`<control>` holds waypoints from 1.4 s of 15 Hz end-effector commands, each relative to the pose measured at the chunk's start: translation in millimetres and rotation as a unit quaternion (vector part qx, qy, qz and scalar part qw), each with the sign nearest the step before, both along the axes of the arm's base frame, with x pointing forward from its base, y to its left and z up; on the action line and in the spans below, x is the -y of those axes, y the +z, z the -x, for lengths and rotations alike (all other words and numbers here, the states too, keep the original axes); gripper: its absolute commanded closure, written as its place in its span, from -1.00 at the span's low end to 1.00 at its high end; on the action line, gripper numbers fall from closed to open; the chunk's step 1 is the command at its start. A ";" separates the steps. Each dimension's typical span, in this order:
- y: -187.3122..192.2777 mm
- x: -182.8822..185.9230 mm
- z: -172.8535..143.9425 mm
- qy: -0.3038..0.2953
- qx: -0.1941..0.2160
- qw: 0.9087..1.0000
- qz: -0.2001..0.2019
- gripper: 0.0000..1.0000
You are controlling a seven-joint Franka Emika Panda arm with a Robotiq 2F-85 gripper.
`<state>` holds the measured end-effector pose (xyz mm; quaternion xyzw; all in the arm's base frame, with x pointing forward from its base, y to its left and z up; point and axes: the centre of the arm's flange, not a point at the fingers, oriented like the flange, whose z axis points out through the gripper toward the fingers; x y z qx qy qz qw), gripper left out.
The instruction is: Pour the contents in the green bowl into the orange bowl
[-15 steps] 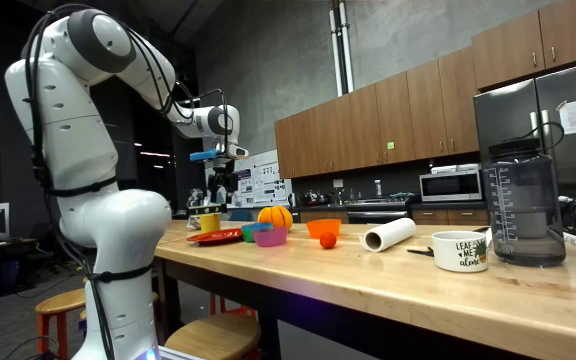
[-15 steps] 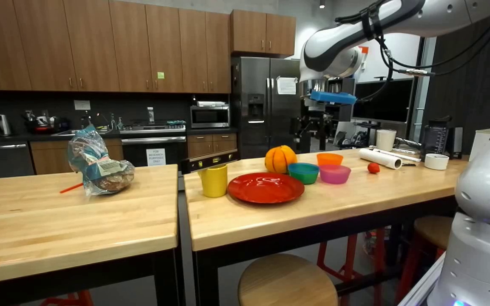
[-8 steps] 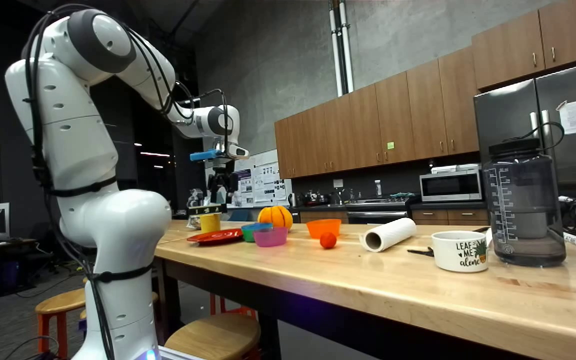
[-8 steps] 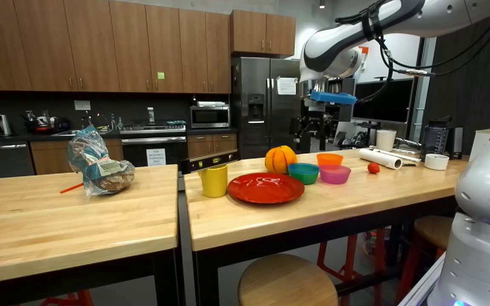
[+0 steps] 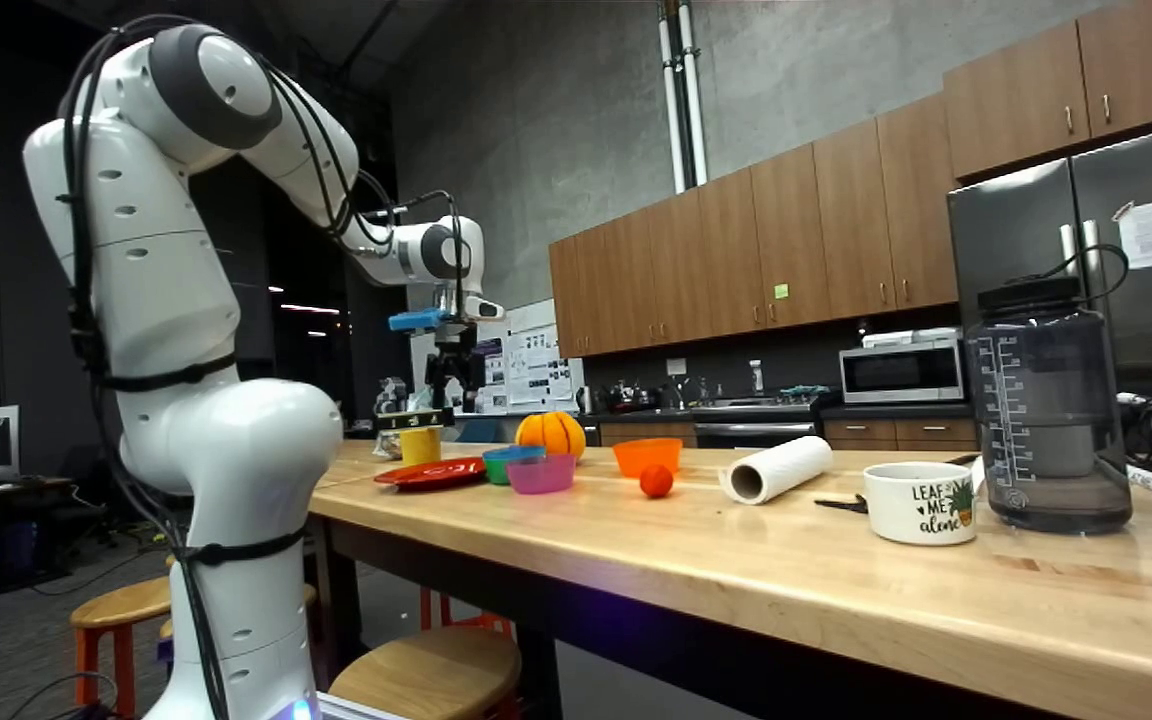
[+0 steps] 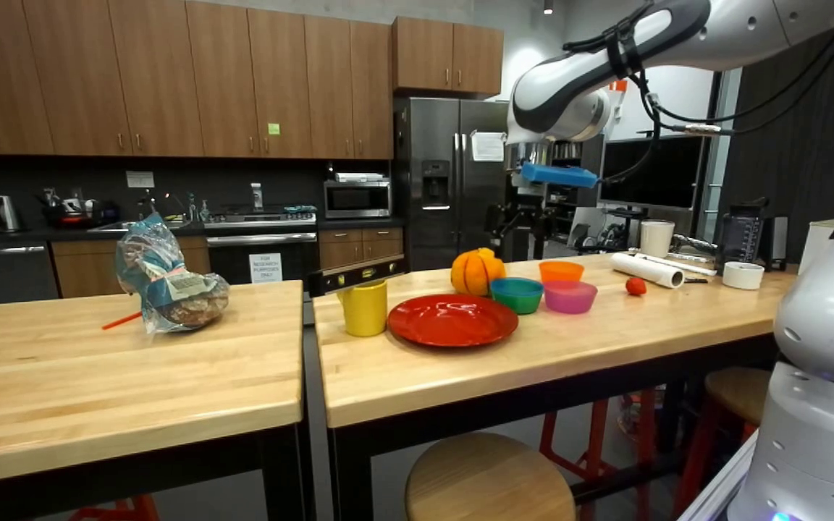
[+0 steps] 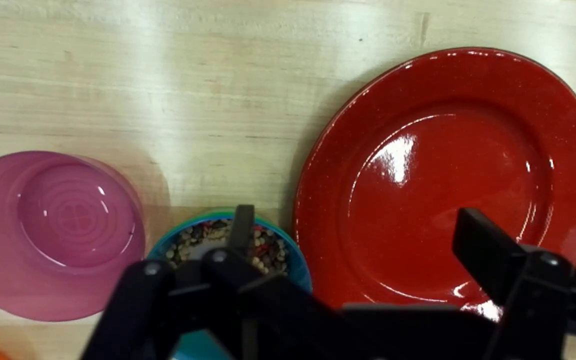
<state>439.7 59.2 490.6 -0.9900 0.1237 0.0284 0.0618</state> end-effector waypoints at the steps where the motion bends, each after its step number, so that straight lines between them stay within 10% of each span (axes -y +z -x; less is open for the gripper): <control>1: -15.0 4.4 -15.1 -0.012 0.014 1.000 0.008 -1.00; 21: -49.5 45.0 -54.3 -0.043 0.066 0.996 0.040 -1.00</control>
